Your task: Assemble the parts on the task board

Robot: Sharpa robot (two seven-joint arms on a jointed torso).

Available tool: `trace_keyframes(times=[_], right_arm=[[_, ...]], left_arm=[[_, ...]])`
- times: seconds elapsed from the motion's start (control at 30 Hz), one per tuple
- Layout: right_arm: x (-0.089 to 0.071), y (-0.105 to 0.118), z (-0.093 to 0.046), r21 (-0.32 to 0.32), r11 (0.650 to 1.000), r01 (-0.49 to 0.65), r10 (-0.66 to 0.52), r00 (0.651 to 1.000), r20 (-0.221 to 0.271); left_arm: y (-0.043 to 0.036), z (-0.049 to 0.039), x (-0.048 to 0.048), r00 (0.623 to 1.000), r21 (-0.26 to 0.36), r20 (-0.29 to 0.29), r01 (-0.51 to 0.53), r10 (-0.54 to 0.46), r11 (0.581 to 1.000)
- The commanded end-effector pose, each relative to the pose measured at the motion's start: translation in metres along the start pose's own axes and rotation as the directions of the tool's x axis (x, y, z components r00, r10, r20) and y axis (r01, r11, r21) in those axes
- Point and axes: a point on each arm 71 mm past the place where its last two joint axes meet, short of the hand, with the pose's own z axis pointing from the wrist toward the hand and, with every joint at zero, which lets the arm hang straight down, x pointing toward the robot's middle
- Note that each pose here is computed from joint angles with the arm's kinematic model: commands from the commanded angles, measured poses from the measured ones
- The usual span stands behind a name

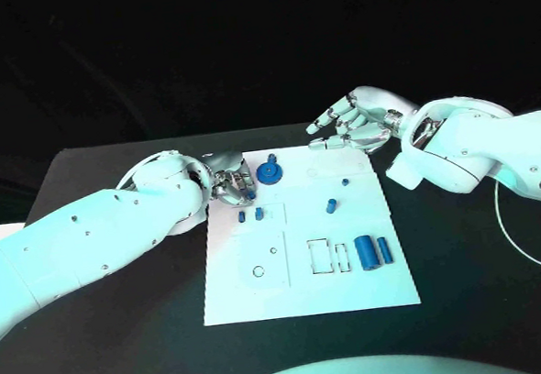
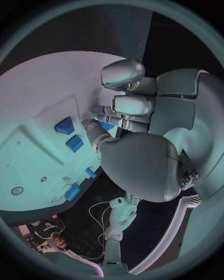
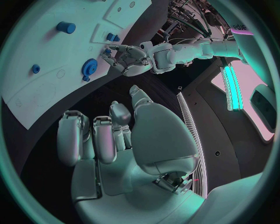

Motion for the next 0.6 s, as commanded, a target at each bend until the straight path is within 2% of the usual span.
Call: trace_keyframes(times=[0.03, 0.23, 0.33, 0.4, 0.47, 0.5, 0.57, 0.6], right_arm=[[-0.002, -0.007, 0.0, 0.042, 0.999, 0.028, -0.027, 0.999, -0.022], [-0.011, -0.021, 0.0, 0.075, 0.977, 0.198, -0.195, 0.98, -0.037], [-0.015, -0.024, -0.001, 0.066, 0.942, 0.328, -0.326, 0.945, -0.035], [-0.016, -0.025, 0.0, 0.056, 0.91, 0.411, -0.41, 0.911, -0.036], [-0.015, -0.024, 0.0, 0.044, 0.873, 0.485, -0.484, 0.874, -0.041], [-0.013, -0.024, 0.001, 0.038, 0.853, 0.521, -0.519, 0.854, -0.045], [-0.01, -0.024, 0.001, 0.029, 0.817, 0.576, -0.574, 0.817, -0.056], [-0.007, -0.024, 0.001, 0.025, 0.798, 0.602, -0.6, 0.797, -0.062]], left_arm=[[0.0058, -0.0021, -0.002, 1.0, -0.014, 0.022, 0.009, -0.009, 1.0], [0.0196, -0.0106, -0.0077, 0.995, -0.009, 0.079, 0.064, -0.063, 0.998], [0.027, -0.017, -0.0124, 0.981, 0.03, 0.112, 0.154, -0.156, 0.988], [0.0331, -0.0218, -0.0171, 0.96, 0.054, 0.141, 0.238, -0.244, 0.97], [0.0399, -0.0271, -0.0222, 0.918, 0.082, 0.174, 0.346, -0.355, 0.935], [0.0432, -0.03, -0.0245, 0.886, 0.101, 0.19, 0.41, -0.422, 0.906], [0.0488, -0.0356, -0.028, 0.799, 0.143, 0.209, 0.545, -0.563, 0.826], [0.0517, -0.0389, -0.0292, 0.732, 0.168, 0.212, 0.625, -0.647, 0.762]])
